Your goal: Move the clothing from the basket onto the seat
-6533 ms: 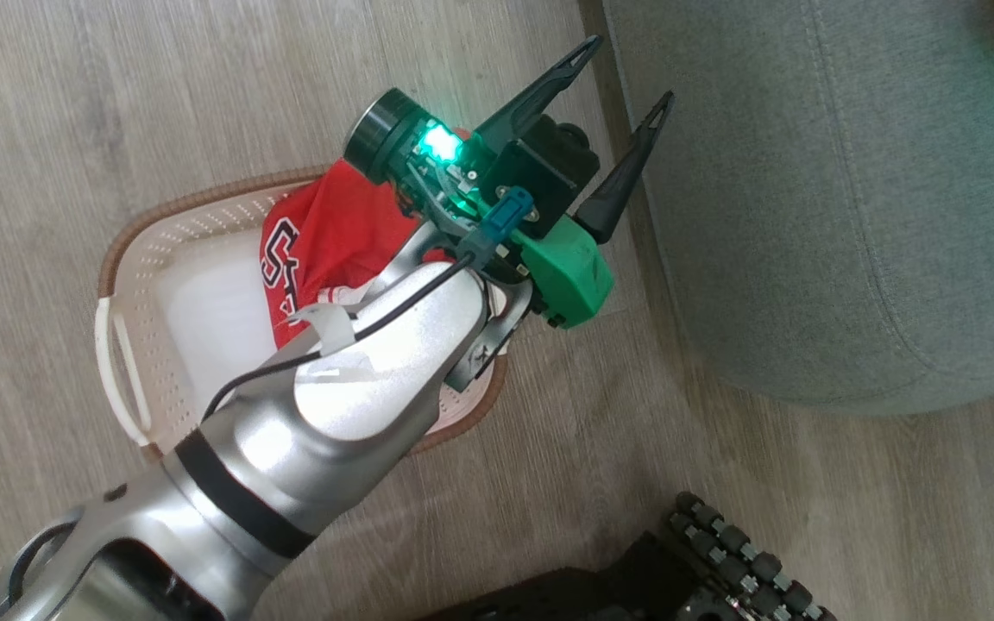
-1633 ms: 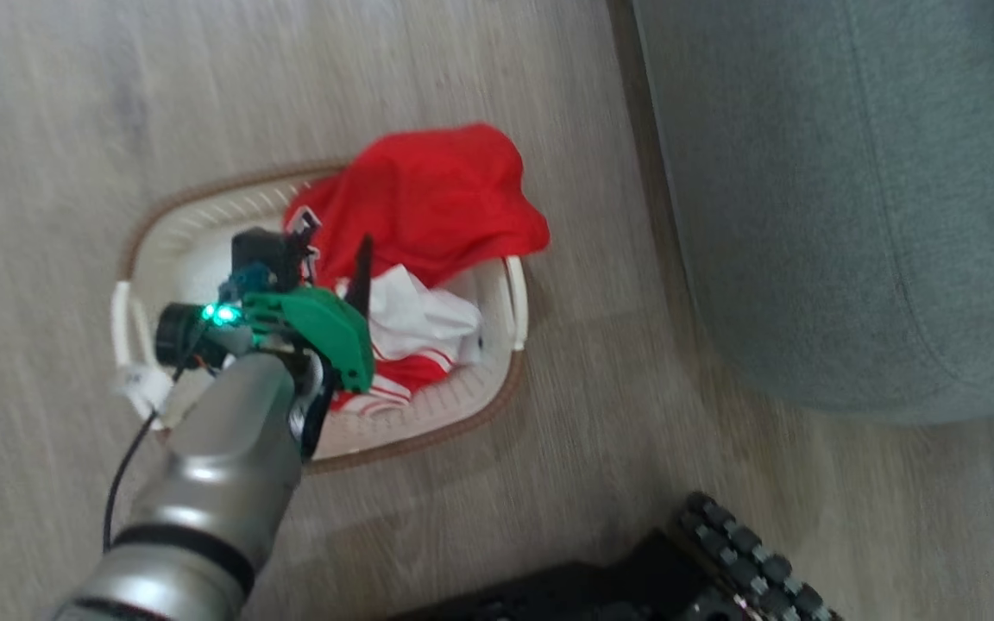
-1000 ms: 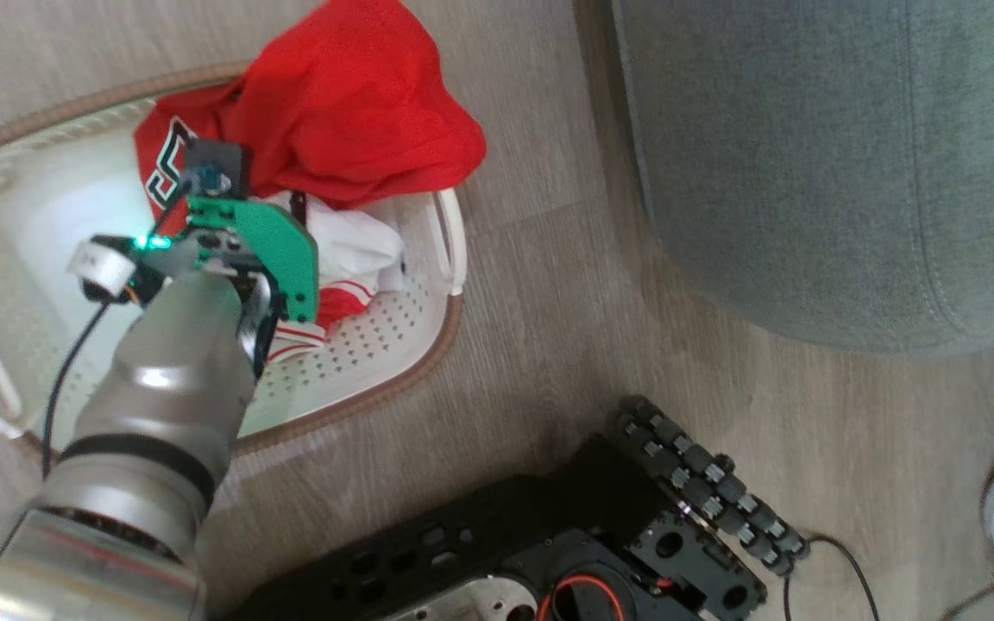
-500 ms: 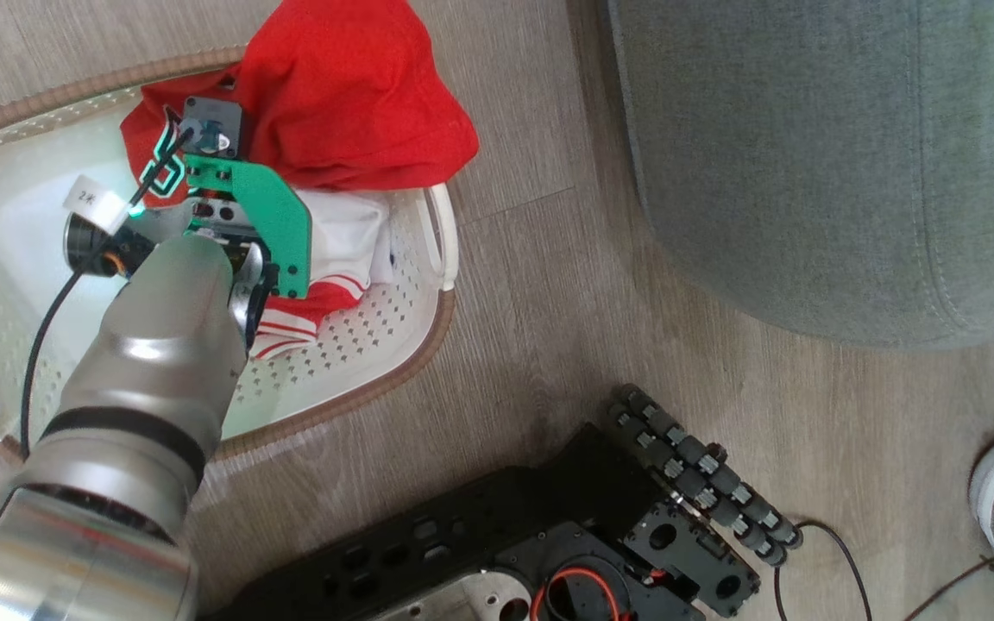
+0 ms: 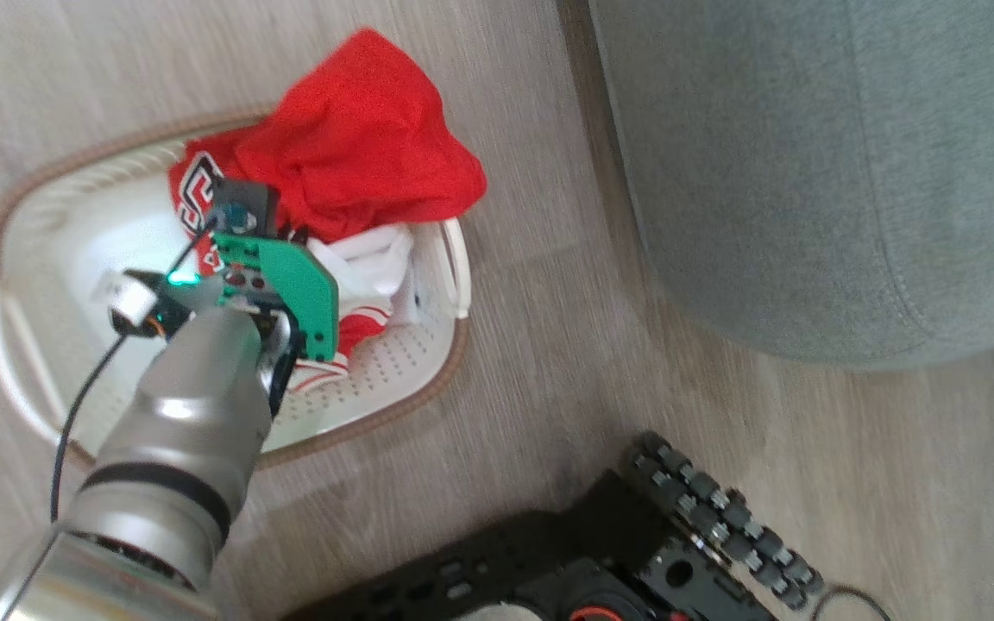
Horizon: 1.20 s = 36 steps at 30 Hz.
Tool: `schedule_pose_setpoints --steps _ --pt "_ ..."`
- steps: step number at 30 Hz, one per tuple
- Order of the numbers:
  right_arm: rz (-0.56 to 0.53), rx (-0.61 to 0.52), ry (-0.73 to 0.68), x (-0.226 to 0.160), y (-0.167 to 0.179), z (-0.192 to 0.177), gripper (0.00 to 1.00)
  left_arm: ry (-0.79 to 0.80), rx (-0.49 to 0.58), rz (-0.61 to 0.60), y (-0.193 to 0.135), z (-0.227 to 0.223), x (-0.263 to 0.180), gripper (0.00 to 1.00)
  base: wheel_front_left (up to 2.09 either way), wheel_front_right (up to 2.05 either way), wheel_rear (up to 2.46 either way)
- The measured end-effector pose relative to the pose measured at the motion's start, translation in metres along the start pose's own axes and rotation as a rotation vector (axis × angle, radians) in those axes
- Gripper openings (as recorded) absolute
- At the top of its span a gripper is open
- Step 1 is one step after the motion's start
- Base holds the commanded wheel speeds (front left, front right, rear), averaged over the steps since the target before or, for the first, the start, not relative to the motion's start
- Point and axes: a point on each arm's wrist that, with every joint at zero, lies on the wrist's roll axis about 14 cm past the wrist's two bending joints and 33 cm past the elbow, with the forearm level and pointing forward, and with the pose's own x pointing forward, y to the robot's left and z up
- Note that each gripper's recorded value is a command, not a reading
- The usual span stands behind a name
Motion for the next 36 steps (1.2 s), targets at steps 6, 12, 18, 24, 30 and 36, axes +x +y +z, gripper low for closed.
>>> schedule_pose_setpoints --steps 6,12,18,24,30,36 --pt "-0.021 0.026 -0.017 -0.016 -0.004 0.023 1.00 -0.134 0.031 -0.016 -0.008 0.026 -0.037 0.00 0.00 0.00 0.00" --pt "-0.019 0.045 -0.072 -0.026 -0.003 0.055 1.00 -0.259 0.069 -0.045 -0.027 0.052 -0.077 0.00 0.00 0.00 0.00" --pt "-0.017 0.076 -0.094 -0.043 0.001 0.076 1.00 -0.369 0.102 -0.050 -0.043 0.072 -0.120 0.00 0.00 0.00 0.00" --pt "0.003 0.107 -0.118 -0.060 0.010 0.095 1.00 -0.499 0.117 -0.017 -0.053 0.098 -0.165 0.00 0.00 0.00 0.00" --pt "0.071 0.167 -0.108 -0.074 0.039 0.100 1.00 -0.683 0.155 0.011 -0.063 0.137 -0.218 0.00 0.00 0.00 0.00" --pt "0.128 0.217 -0.113 -0.086 0.066 0.108 1.00 -0.822 0.174 0.042 -0.067 0.153 -0.268 0.00 0.00 0.00 0.00"
